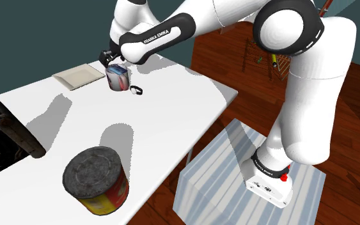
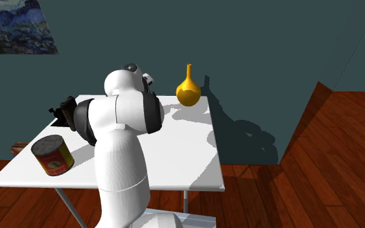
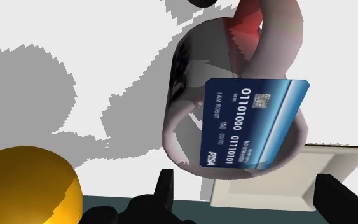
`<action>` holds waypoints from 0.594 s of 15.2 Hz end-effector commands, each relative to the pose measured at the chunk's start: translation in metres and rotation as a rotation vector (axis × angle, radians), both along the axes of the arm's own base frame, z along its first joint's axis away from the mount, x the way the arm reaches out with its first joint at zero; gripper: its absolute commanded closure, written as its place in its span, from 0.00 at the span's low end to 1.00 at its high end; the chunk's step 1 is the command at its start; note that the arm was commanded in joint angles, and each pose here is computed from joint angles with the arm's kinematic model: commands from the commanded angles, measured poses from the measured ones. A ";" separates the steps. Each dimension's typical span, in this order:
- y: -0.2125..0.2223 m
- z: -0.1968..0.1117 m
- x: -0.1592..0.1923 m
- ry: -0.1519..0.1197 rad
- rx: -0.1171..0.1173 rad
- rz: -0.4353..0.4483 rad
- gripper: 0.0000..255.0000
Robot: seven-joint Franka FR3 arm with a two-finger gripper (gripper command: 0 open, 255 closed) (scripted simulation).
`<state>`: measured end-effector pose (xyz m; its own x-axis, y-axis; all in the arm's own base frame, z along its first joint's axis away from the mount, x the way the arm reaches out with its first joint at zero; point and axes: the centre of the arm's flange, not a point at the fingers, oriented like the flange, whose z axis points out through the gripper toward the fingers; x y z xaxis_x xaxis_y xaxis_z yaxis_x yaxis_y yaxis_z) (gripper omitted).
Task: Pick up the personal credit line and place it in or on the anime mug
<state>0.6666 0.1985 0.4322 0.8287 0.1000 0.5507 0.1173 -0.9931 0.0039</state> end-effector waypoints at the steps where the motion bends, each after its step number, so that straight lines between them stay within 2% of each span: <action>1: -0.001 0.019 -0.013 -0.001 0.000 0.000 0.00; 2: -0.002 0.028 -0.019 -0.001 0.000 0.000 0.00; 9: -0.002 0.028 -0.019 -0.001 0.000 0.000 0.00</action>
<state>0.6481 0.1969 0.4599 0.8284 0.0998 0.5512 0.1171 -0.9931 0.0037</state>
